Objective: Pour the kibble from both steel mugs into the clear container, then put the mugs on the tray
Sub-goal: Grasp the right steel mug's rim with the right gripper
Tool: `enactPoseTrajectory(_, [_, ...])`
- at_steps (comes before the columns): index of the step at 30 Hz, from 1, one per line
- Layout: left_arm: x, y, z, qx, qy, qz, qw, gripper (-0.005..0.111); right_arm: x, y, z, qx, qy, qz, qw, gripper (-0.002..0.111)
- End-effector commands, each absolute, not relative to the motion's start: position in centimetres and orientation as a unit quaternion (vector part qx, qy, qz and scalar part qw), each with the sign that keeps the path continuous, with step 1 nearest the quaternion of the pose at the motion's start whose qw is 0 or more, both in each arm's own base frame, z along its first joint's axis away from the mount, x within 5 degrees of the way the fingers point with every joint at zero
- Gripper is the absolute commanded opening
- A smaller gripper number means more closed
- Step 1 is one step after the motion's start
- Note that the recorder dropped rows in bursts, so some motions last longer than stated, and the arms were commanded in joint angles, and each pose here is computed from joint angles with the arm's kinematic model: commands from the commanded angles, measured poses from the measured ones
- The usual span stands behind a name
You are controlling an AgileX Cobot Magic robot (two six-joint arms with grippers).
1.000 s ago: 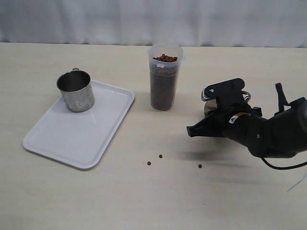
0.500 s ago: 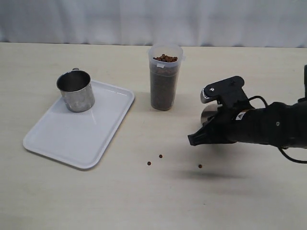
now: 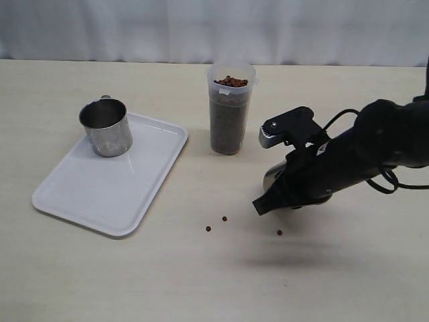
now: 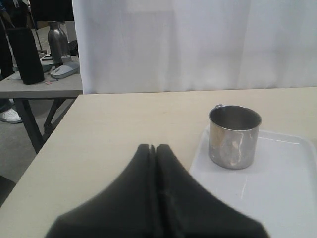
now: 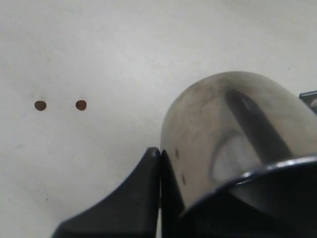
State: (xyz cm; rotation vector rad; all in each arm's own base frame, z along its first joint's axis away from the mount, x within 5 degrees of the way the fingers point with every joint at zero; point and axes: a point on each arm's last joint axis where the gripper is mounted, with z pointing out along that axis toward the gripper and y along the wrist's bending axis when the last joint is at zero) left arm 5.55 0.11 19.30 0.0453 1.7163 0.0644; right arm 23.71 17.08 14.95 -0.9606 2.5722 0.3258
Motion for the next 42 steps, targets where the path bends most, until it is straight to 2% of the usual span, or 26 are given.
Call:
enactPoseTrajectory(1, [5.6,0.1,19.3,0.019,0.755,0.026,0.655,0.0,24.6,18.0,14.1,-0.358,0.913,0.115,0.156,0.005])
enactPoseTrajectory(3, [5.6,0.1,19.3,0.019,0.755,0.026,0.655,0.0,25.1,18.3,13.8,-0.36,0.914,0.116,0.145,0.007])
enactPoseTrajectory(5, [5.6,0.1,19.3,0.019,0.755,0.026,0.655,0.0,25.5,18.7,13.6,-0.36,0.914,0.117,0.145,0.016])
enactPoseTrajectory(7, [5.6,0.1,19.3,0.019,0.755,0.026,0.655,0.0,25.9,18.9,13.5,-0.359,0.915,0.118,0.144,0.028])
enactPoseTrajectory(8, [5.6,0.1,19.3,0.019,0.755,0.026,0.655,0.0,26.2,19.1,13.5,-0.359,0.914,0.118,0.147,0.044])
enactPoseTrajectory(11, [5.6,0.1,19.3,0.019,0.755,0.026,0.655,0.0,26.3,19.2,13.8,-0.362,0.912,0.119,0.153,0.069])
enactPoseTrajectory(13, [5.6,0.1,19.3,0.019,0.755,0.026,0.655,0.0,26.4,19.3,14.4,-0.364,0.91,0.122,0.157,0.081])
enactPoseTrajectory(15, [5.6,0.1,19.3,0.019,0.755,0.026,0.655,0.0,26.2,19.3,15.2,-0.366,0.908,0.126,0.162,0.086])
enactPoseTrajectory(19, [5.6,0.1,19.2,0.019,0.756,0.026,0.654,0.0,25.5,19.0,17.9,-0.371,0.901,0.137,0.18,0.087])
enactPoseTrajectory(22, [5.6,0.1,19.2,0.019,0.756,0.026,0.654,0.0,24.4,18.4,21.6,-0.377,0.888,0.151,0.219,0.087])
enactPoseTrajectory(26, [5.6,0.1,19.2,0.019,0.756,0.026,0.654,0.0,22.5,17.4,23.9,-0.388,0.885,0.158,0.203,0.087])
enactPoseTrajectory(28, [5.6,0.1,19.2,0.019,0.756,0.026,0.654,0.0,21.5,16.2,23.6,-0.357,0.884,0.15,0.262,0.087])
enactPoseTrajectory(31, [5.6,0.1,19.2,0.019,0.756,0.026,0.654,0.0,18.6,12.7,20.1,-0.287,0.879,0.122,0.362,0.087])
enactPoseTrajectory(33, [5.6,0.1,19.2,0.019,0.756,0.026,0.654,0.0,17.1,11.1,18.4,-0.241,0.877,0.118,0.398,0.087])
enactPoseTrajectory(42, [5.6,0.1,19.3,0.019,0.755,0.026,0.655,0.0,16.8,10.8,16.4,-0.221,0.9,0.113,0.357,0.087])
